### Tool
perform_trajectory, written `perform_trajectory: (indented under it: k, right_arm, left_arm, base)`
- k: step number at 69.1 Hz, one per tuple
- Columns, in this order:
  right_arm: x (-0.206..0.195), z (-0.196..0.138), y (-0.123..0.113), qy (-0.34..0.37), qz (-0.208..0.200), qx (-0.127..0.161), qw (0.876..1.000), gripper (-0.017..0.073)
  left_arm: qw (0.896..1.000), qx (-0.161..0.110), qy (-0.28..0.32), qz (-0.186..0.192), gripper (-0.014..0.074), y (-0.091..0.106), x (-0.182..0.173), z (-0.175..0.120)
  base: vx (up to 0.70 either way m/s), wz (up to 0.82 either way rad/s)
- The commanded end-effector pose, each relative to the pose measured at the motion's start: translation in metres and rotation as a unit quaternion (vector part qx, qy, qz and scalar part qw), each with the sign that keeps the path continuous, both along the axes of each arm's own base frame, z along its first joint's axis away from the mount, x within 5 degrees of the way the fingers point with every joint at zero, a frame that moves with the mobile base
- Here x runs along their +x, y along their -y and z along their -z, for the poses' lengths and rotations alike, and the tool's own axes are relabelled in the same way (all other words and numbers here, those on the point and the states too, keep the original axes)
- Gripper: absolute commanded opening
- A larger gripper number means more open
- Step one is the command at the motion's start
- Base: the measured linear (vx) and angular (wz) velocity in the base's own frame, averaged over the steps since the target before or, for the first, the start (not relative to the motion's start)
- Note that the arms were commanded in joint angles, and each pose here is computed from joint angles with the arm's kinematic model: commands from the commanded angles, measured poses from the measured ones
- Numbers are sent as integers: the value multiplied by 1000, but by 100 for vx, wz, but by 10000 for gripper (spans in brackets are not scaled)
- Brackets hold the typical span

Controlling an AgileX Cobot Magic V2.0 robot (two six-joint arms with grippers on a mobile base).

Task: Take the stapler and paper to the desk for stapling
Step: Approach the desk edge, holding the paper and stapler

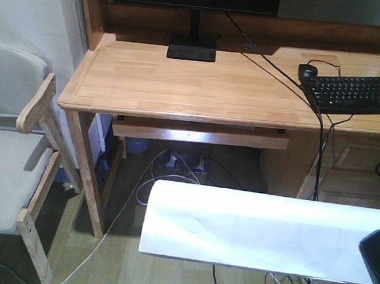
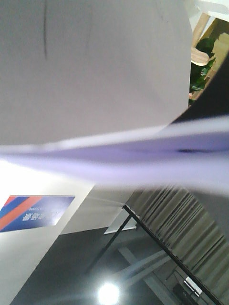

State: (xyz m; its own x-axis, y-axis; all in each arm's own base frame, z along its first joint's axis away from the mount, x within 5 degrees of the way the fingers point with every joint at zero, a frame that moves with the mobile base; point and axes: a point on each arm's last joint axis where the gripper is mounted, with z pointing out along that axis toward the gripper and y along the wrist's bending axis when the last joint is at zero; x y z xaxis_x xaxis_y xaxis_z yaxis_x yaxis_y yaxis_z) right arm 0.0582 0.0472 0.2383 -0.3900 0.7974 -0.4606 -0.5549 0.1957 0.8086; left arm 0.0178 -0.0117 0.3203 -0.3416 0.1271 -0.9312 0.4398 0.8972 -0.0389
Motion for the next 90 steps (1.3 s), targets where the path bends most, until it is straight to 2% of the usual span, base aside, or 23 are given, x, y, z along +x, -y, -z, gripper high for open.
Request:
perform_trajectory:
  k: [1, 90]
  right_arm:
    - [-2, -4, 0, 27, -5, 12, 1000, -5]
    - [-2, -4, 0, 27, -5, 12, 1000, -5]
  left_arm:
    - [998, -33, 52, 0, -6, 1, 3, -17]
    - [998, -33, 52, 0, -6, 1, 3, -17]
  base:
    - [22, -1]
    - [19, -3]
